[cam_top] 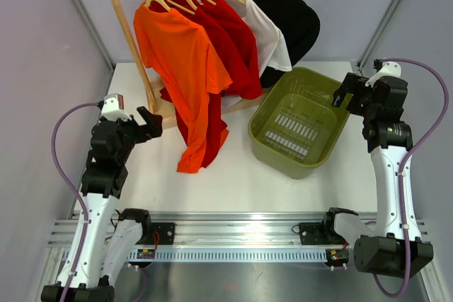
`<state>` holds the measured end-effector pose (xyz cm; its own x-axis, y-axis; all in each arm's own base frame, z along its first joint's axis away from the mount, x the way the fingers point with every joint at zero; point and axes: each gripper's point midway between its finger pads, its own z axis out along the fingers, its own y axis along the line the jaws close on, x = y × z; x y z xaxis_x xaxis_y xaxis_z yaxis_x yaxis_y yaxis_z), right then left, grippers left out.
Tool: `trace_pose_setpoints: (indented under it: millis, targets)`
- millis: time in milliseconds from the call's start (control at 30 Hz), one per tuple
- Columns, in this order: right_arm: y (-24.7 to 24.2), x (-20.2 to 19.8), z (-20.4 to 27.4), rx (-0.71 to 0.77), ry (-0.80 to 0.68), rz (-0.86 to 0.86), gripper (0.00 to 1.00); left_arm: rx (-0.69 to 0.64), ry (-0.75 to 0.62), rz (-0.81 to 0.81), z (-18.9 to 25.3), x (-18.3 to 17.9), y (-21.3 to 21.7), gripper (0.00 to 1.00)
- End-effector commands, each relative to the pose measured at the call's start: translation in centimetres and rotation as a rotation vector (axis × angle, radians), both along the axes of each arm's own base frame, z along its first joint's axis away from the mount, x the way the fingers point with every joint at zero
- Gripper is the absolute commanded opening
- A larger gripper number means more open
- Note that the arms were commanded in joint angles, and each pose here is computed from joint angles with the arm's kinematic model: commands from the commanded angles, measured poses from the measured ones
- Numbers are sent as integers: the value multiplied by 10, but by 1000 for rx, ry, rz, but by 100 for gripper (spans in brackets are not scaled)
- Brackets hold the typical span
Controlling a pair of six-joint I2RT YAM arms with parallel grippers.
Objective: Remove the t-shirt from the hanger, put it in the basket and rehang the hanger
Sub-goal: Grab a hanger with a tshirt on it with the left arm
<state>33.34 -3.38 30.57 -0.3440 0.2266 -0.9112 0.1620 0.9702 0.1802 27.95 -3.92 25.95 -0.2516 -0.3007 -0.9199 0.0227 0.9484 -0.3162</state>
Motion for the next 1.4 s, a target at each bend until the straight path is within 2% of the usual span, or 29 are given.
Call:
trace_pose_setpoints:
  millis: [0,133,167,200,267,333,400,467,500,567,633,667,733,800,867,900,933,1000,1067,1100,1167,1367]
  targets:
    - [4,7,20,-29,-46,52,99,-111,-45,-41,39,-2,-14,99]
    - [32,2,20,-112,-74,280,99,-213,-67,-66,76,-3,-25,99]
    - [53,-5,20,-105,-83,418,100,-249,-57,-78,81,-3,-29,99]
    - [61,-9,19,-152,-87,505,99,-263,-41,-76,83,1,-30,99]
    - [78,-16,13,-138,-79,631,99,-301,-54,-74,105,2,-32,99]
    - [81,-15,8,-133,-67,644,99,-314,-33,-68,112,12,-35,99]
    - [85,-17,0,-151,-46,698,99,-311,-63,-63,141,14,-38,99]
    - [94,-23,-4,-133,-44,754,99,-274,-20,-44,141,28,-46,99]
    - [97,-25,-6,-137,-49,783,99,-270,-65,-42,168,29,-48,99]
    - [104,-29,-9,-108,-64,819,99,-245,-39,-29,172,45,-58,99]
    - [107,-30,-15,-85,-63,827,100,-261,-90,-36,205,49,-64,99]
    - [108,-29,-13,-89,-81,827,99,-263,-59,-24,199,64,-68,99]
    - [109,-30,-18,-75,-71,832,100,-285,-99,-18,223,73,-70,98]
    - [109,-29,-21,-68,-63,833,99,-302,-79,-1,221,95,-77,97]
    - [111,-29,-26,-58,-57,841,100,-337,-113,9,241,104,-78,96]
    - [111,-30,-28,-53,-54,844,99,-334,-87,18,233,122,-83,95]
    - [112,-30,-27,-50,-58,848,99,-348,-122,31,250,123,-82,95]
    - [113,-32,-27,-47,-63,857,100,-336,-105,60,242,146,-85,95]
    - [115,-33,-28,-38,-66,866,99,-347,-138,85,257,156,-83,94]
    - [116,-34,-29,-35,-65,870,99,-341,-116,93,247,172,-88,92]
    - [117,-35,-31,-30,-62,874,100,-351,-147,106,261,177,-86,90]
    - [117,-38,-34,-31,-60,879,99,-299,-121,218,235,212,-69,83]
